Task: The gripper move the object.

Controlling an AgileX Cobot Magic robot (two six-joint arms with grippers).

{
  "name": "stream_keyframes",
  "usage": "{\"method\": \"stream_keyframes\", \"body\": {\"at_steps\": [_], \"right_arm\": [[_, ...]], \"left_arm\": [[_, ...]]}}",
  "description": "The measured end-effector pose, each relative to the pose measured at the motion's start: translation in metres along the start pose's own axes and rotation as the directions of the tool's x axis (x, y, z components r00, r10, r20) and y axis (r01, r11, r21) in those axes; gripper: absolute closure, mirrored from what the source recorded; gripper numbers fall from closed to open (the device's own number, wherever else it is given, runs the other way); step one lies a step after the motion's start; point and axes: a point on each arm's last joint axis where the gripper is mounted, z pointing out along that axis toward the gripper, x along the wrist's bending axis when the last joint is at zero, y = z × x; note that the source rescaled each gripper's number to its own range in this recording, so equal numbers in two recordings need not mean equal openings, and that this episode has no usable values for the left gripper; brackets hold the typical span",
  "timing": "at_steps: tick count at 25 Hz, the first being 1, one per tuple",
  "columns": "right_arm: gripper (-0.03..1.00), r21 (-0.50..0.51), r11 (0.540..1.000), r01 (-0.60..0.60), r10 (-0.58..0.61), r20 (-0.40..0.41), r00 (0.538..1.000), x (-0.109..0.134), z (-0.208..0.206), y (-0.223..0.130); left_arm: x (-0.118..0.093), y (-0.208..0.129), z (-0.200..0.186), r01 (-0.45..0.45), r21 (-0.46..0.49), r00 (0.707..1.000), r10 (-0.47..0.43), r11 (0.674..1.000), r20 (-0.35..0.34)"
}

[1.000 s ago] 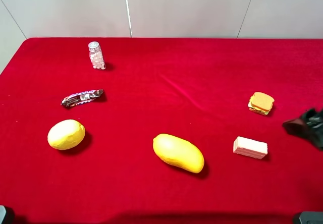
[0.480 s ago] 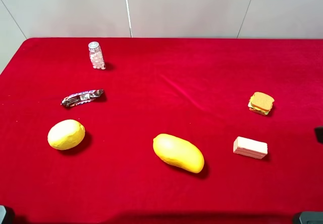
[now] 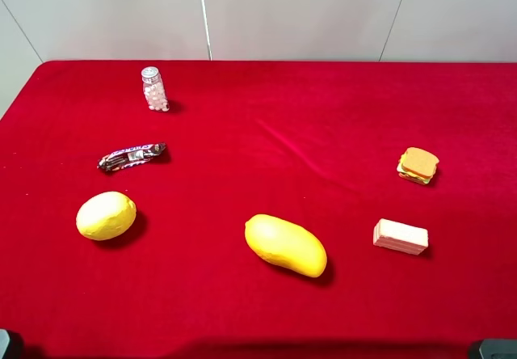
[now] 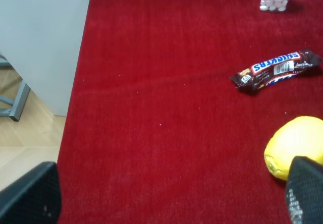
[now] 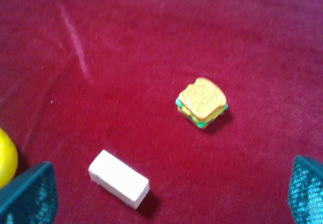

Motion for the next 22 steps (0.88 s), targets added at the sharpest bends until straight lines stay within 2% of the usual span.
{"method": "stream_keyframes", "body": {"at_steps": [4,9,16,22], "right_arm": [[-0.03,-0.051,0.998,-0.035,0.038,0.049,0.998,-0.002,-0.007,-0.004],[-0.03,-0.129,0.988,-0.089,0.109,0.165,0.98,-0.002,-0.018,-0.01],[-0.03,-0.133,0.985,-0.105,0.137,0.258,0.956,0.004,-0.018,-0.011],[-0.03,-0.138,0.983,-0.12,0.156,0.294,0.943,0.004,-0.018,-0.011]], "left_arm": [[0.0,0.0,0.0,0.0,0.0,1.0,0.0,1.0,0.0],[0.0,0.0,0.0,0.0,0.0,1.0,0.0,1.0,0.0],[0.0,0.0,0.0,0.0,0.0,1.0,0.0,1.0,0.0],[0.0,0.0,0.0,0.0,0.0,1.0,0.0,1.0,0.0]]}}
